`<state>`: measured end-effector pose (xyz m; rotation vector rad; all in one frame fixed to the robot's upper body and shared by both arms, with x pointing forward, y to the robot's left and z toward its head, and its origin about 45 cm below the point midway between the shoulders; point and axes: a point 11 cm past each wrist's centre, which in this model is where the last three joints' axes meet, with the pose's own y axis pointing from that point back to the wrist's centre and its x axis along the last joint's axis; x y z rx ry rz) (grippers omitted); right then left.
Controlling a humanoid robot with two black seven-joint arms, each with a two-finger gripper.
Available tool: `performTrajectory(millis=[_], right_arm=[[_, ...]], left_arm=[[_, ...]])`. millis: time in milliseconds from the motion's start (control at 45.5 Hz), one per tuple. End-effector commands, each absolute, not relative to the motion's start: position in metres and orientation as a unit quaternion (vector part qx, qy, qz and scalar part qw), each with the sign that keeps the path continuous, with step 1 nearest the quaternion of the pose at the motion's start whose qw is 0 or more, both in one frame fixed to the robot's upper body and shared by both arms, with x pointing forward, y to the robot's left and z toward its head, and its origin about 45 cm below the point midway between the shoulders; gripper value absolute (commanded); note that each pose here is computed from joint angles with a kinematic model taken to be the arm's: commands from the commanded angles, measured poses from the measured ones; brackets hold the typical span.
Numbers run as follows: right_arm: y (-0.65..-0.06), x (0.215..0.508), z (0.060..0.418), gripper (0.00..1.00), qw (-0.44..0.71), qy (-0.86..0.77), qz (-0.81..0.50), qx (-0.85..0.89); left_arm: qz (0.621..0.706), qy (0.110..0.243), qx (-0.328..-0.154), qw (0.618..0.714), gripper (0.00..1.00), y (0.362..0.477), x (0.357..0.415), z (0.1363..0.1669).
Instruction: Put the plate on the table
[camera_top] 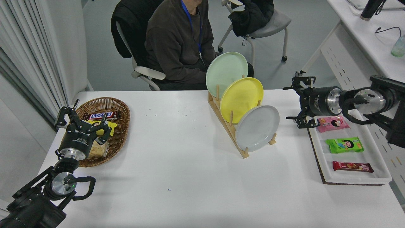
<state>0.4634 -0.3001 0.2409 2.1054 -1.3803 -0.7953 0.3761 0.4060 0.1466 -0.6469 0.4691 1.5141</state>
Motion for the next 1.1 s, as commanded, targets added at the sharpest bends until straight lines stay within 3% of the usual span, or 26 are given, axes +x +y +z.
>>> performTrajectory(millis=[0,571,1077], right_arm=[[-0.281,0.462,0.234,0.99,0.248,-0.486,-0.304,0.781],[-0.264,0.484,0.225,0.99,0.246,-0.494,-0.288,0.783],[-0.246,0.483,0.218,0.99,0.244,-0.474,-0.289,0.795]], left_arm=[[0.6679,0.207,-0.285,0.6555,0.98,0.406,0.3761,0.1466],[0.6679,0.207,-0.285,0.6555,0.98,0.406,0.3761,0.1466],[0.6679,0.207,-0.285,0.6555,0.98,0.406,0.3761,0.1466]])
